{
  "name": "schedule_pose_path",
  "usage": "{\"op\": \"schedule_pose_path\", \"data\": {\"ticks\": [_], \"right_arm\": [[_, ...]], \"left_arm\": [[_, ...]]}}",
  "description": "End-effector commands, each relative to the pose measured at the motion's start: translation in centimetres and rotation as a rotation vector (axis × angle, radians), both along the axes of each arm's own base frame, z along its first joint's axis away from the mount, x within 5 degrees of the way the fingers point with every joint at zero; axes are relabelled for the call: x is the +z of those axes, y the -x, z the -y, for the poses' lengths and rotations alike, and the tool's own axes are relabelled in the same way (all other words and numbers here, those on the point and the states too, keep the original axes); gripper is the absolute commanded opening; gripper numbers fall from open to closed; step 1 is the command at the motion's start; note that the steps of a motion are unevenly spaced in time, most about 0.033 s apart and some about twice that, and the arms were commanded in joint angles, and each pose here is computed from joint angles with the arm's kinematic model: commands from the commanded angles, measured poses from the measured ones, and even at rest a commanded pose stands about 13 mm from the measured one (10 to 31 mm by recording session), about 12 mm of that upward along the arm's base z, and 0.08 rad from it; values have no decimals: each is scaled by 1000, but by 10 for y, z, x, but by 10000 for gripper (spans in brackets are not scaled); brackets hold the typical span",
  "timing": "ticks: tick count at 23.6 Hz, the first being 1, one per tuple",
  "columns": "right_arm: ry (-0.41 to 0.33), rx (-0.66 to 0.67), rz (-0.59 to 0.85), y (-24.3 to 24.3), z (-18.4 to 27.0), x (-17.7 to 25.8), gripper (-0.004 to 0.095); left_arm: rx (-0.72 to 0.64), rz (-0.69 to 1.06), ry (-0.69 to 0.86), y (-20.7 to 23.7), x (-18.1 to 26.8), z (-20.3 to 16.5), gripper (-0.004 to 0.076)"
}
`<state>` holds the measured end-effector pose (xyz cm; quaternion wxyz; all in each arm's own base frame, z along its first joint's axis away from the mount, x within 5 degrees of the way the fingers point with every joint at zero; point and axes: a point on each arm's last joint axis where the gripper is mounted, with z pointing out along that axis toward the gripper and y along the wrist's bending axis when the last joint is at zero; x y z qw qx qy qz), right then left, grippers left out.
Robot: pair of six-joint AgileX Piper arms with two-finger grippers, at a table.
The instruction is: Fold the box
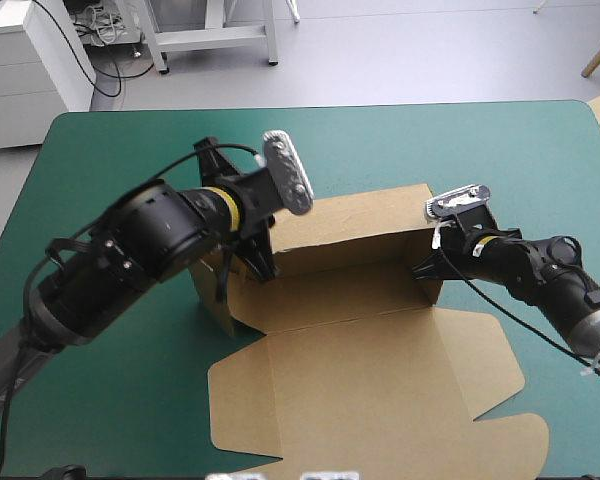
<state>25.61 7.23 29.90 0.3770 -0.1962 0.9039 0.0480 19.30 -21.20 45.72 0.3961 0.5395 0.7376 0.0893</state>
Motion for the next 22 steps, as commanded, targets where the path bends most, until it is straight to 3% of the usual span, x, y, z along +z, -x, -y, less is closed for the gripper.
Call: {"op": "schedule_pose_path", "data": {"ticks": [1, 5, 9, 13, 22], "right_arm": [[12, -1, 81, -1, 3, 14, -16], [11, -1, 83, -1, 3, 14, -16], [11, -1, 84, -2, 3, 15, -16], [-20, -27, 89, -2, 3, 21, -16], [-26, -29, 55, 1, 3, 56, -16]], "left_arm": [[90, 58, 142, -5, 31, -39, -4], [323, -3, 349, -13, 47, -110, -8], [502, -9, 446, -9, 44, -152, -8], [603, -39, 445, -12, 13, -168, -8], [644, -81, 433, -10, -30, -171, -8]]}}
